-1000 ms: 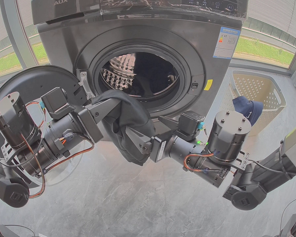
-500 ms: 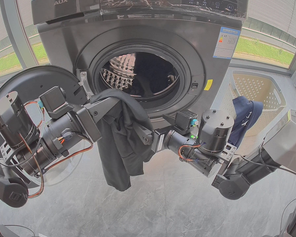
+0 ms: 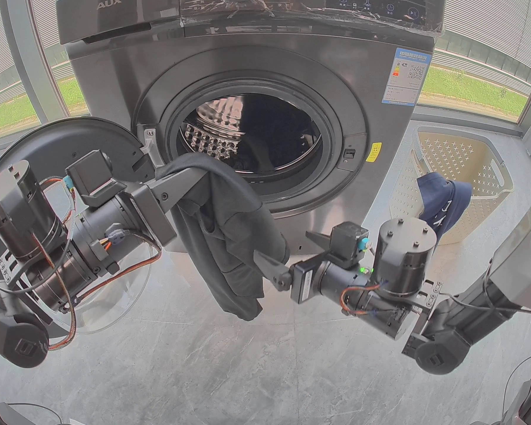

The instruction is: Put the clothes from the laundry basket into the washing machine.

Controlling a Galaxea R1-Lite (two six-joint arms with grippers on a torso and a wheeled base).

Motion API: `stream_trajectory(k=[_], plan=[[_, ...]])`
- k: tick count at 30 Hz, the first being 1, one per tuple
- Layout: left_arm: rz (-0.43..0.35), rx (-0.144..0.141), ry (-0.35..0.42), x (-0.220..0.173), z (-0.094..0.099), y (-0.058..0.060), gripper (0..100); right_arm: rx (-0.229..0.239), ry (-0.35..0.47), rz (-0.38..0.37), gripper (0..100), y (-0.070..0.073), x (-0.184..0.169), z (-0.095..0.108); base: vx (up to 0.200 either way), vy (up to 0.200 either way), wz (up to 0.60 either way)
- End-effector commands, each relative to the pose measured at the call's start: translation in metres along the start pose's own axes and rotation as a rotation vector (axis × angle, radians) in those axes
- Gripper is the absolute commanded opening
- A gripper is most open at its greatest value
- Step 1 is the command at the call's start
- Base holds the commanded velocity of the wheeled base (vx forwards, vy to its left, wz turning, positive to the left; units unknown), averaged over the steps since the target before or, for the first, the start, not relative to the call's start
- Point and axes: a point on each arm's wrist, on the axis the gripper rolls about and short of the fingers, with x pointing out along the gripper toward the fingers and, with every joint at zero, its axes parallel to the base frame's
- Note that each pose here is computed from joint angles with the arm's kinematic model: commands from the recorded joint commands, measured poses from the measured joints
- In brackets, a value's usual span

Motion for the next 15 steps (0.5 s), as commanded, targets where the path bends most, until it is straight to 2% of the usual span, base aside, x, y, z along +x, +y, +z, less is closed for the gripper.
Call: stream_trajectory(k=[1, 3, 10, 15], plan=[[0.017, 0.001, -0.003, 0.002, -0.001, 0.002, 0, -0.014, 0.045, 0.056, 100, 0.017, -0.012, -0.01, 0.0, 0.0, 0.0], [0.017, 0.001, -0.003, 0.002, -0.001, 0.002, 0, -0.012, 0.022, 0.08, 100, 0.023, -0.011, -0.008, 0.0, 0.0, 0.0], [0.018, 0.001, -0.005, 0.002, 0.0, 0.002, 0, -0.015, 0.021, 0.153, 100, 0.042, -0.003, -0.014, 0.0, 0.0, 0.0], [0.016, 0.001, -0.006, 0.002, 0.0, 0.001, 0, -0.029, 0.016, 0.152, 100, 0.041, 0.017, -0.023, 0.0, 0.0, 0.0]])
